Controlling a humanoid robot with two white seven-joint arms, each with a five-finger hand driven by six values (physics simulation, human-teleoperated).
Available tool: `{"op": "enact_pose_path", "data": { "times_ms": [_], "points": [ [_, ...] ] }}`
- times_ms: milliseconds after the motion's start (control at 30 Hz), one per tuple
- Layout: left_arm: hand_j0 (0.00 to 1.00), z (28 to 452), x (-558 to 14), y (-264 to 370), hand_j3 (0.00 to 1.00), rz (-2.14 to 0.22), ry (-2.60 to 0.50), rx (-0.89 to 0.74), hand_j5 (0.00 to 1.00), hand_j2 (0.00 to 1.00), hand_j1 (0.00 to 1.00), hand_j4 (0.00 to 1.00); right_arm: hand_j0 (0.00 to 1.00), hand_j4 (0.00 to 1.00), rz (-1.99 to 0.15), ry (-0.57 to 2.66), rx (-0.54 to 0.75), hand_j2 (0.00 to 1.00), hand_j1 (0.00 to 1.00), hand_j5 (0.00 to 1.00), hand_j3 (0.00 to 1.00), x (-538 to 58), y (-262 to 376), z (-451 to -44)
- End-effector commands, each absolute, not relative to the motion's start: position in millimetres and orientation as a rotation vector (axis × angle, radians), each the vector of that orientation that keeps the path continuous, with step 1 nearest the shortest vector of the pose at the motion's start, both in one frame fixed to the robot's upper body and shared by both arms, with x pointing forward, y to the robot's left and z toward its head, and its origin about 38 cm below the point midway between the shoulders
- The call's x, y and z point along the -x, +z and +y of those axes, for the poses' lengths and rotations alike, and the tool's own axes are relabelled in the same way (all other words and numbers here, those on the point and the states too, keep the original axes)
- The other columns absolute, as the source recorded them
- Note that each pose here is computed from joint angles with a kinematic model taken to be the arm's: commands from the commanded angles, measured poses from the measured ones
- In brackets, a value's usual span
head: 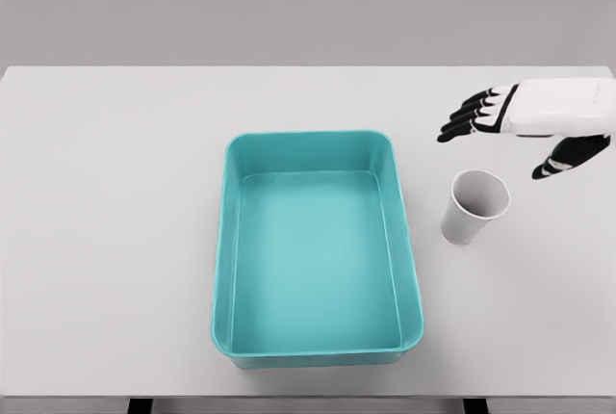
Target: Put the paper cup into the basket with your right arm
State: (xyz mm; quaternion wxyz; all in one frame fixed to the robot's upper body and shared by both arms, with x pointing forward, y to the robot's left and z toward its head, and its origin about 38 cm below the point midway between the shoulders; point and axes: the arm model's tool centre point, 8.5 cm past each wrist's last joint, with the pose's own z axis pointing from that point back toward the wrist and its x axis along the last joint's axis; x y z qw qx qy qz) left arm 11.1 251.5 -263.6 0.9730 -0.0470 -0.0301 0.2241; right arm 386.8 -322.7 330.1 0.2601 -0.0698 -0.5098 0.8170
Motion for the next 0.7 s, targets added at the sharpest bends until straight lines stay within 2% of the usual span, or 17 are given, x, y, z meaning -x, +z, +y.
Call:
{"op": "enact_pose_path", "data": {
  "times_ms": [0,167,267,333,433,600,667],
  "points": [
    [1.0,252,-11,-264,1.0,-0.061,0.453,0.095,1.0,1.0,1.0,1.0,1.0,1.0,-1.384,2.205,0.171,1.0,1.0,1.0,1.0,-386,328,-324],
    [1.0,251,-11,-264,1.0,-0.061,0.453,0.096,1.0,1.0,1.0,1.0,1.0,1.0,-1.295,2.118,0.162,1.0,1.0,1.0,1.0,-401,301,-348],
    [1.0,251,-11,-264,1.0,-0.062,0.452,0.096,1.0,1.0,1.0,1.0,1.0,1.0,-1.184,2.049,0.242,1.0,1.0,1.0,1.0,-413,289,-368],
    [1.0,251,-11,-264,1.0,-0.061,0.453,0.096,1.0,1.0,1.0,1.0,1.0,1.0,-1.181,2.053,0.192,1.0,1.0,1.0,1.0,-421,273,-353],
    [1.0,252,-11,-264,1.0,-0.061,0.453,0.095,1.0,1.0,1.0,1.0,1.0,1.0,-1.155,2.049,0.207,1.0,1.0,1.0,1.0,-421,268,-351],
    [1.0,252,-11,-264,1.0,-0.061,0.453,0.095,1.0,1.0,1.0,1.0,1.0,1.0,-1.128,2.077,0.15,1.0,1.0,1.0,1.0,-417,252,-342],
    [1.0,251,-11,-264,1.0,-0.061,0.453,0.096,1.0,1.0,1.0,1.0,1.0,1.0,-1.154,2.103,0.122,1.0,1.0,1.0,1.0,-415,250,-326]
  ]
}}
